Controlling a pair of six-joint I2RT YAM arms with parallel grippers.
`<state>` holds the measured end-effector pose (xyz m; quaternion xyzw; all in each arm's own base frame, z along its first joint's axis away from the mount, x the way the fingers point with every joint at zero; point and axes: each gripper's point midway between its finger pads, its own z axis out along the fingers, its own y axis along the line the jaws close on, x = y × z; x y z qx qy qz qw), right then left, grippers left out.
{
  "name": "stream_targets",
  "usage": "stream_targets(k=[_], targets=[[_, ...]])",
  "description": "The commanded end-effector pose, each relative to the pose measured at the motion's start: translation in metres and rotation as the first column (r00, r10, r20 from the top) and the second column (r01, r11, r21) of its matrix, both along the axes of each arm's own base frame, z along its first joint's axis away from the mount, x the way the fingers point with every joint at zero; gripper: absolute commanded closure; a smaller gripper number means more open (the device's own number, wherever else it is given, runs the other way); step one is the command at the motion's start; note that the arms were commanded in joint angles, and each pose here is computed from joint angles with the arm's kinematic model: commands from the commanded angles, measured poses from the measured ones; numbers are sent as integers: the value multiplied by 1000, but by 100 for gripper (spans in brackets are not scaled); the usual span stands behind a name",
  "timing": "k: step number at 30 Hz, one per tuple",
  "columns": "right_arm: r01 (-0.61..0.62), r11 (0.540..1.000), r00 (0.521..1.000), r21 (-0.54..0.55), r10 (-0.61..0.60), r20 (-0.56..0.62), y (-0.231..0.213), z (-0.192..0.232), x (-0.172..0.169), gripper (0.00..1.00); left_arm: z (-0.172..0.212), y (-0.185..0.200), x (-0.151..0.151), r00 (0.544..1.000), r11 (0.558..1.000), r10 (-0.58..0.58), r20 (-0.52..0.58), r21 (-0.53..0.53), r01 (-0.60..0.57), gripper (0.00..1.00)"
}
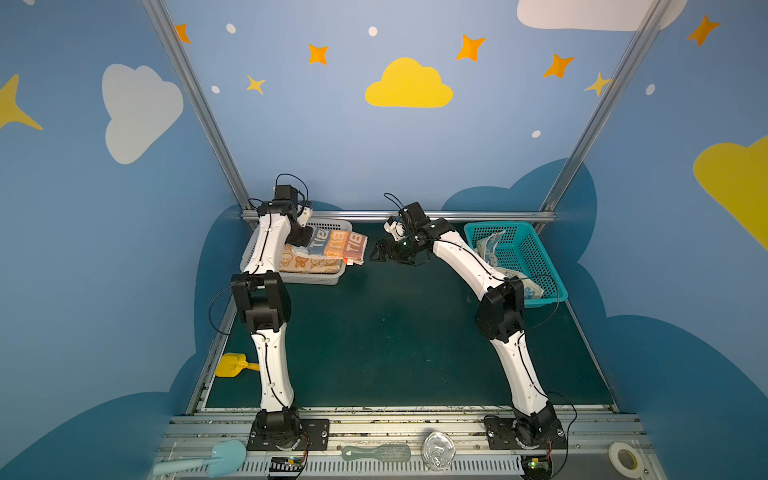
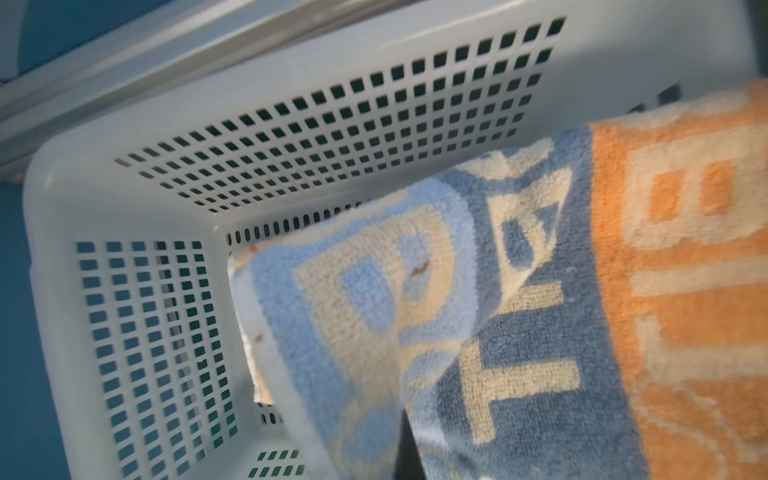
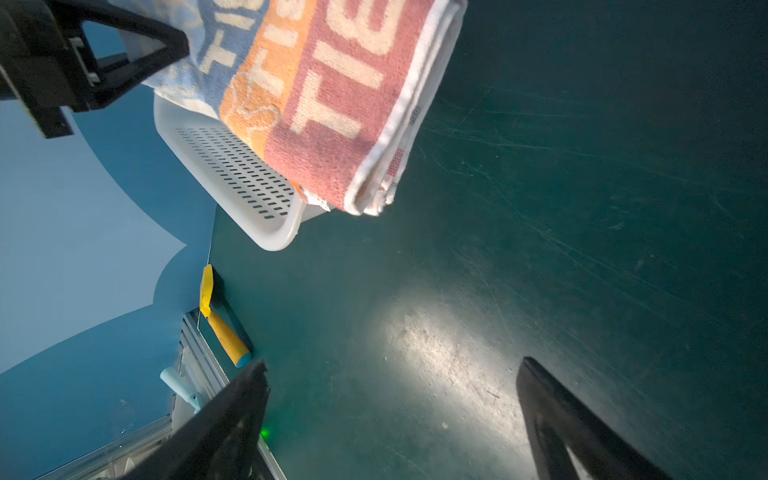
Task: Fold and stack the towels
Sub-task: 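Lower the BIT towel into the white basket with the left gripper while right releases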
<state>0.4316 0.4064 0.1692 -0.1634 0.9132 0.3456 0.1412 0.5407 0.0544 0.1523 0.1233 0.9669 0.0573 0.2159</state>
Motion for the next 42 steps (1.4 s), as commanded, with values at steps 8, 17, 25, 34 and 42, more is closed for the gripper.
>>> stream_targets(k=[8, 17, 25, 34, 42], targets=[[0, 1000, 1000, 27, 0, 8, 14, -2, 7, 6, -26, 22, 7, 999, 999, -28, -23, 46, 29, 97], [7, 1000, 1000, 16, -8, 11, 12, -2, 8, 6, -41, 48, 9, 999, 999, 25, -41, 44, -23, 97], [6, 1000, 999, 23, -7, 31, 18, 4, 7, 6, -38, 53, 16, 999, 998, 36, -10, 54, -35, 97], [8, 1000, 1000, 16, -9, 22, 18, 1, 6, 6, -18, 53, 15, 999, 998, 35, 21, 48, -36, 97], [17, 1000, 1000, 19, -17, 22, 21, -1, 6, 6, -9, 61, 14, 998, 997, 48, 47, 60, -51, 97]])
